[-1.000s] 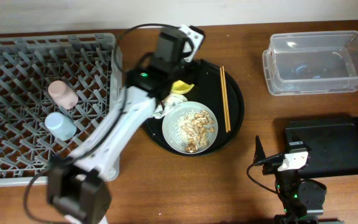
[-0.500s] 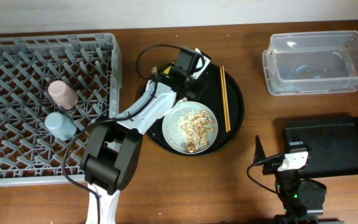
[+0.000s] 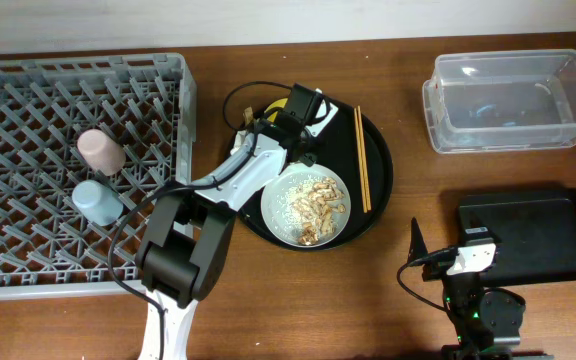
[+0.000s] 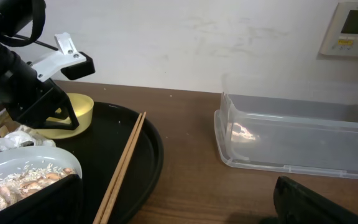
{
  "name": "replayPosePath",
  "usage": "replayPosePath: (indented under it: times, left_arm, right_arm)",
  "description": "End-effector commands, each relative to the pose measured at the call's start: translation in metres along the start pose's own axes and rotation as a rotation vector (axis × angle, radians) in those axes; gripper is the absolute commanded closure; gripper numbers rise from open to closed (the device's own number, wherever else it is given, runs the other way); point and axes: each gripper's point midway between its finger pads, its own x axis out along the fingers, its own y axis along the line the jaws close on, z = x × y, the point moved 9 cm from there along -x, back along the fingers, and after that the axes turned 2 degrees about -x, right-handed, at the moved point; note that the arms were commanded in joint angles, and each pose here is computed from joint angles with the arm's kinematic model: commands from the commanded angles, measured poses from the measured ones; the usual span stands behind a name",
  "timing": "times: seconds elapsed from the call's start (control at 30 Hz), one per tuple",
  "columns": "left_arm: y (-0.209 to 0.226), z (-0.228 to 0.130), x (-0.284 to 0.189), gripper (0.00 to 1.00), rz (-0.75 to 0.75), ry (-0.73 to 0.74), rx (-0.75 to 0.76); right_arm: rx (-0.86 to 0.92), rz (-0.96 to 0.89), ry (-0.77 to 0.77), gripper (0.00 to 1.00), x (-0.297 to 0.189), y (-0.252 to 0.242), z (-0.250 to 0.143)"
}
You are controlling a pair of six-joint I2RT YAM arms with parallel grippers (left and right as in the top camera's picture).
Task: Sort waste into correct bins and load items into the dishwasher rack
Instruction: 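Return the left gripper to the tray and grasp the yellow bowl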
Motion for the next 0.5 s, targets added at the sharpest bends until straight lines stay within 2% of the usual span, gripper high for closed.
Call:
replayPosePath:
  times: [0.0, 0.13, 0.2, 0.37, 0.47]
  left_arm:
    - [-0.011, -0.002, 0.006, 0.74, -0.027, 0.011, 0.020]
    - [-0.016, -0.001, 0.006, 0.87, -0.030, 0.010, 0.028]
    - [-0.015, 0.009, -0.008, 0.99, -0.034, -0.028, 0.010]
    - [-0.010, 0.034, -0.049, 0.99, -0.021, -0.128, -0.001]
    - [-0.005, 0.048, -0.078, 0.99, -0.025, -0.198, -0.064]
  right_arm:
    - [0.003, -0.008, 0.006, 0.02, 0.000, -0.001, -0.002]
    - [0.003, -0.008, 0.006, 0.02, 0.000, -0.001, -0.002]
    - [0.003, -0.008, 0.006, 0.02, 0.000, -0.001, -0.002]
    - [0.003, -0.008, 0.006, 0.02, 0.000, -0.001, -0.002]
    - [0.003, -0.008, 0.006, 0.02, 0.000, -0.001, -0.002]
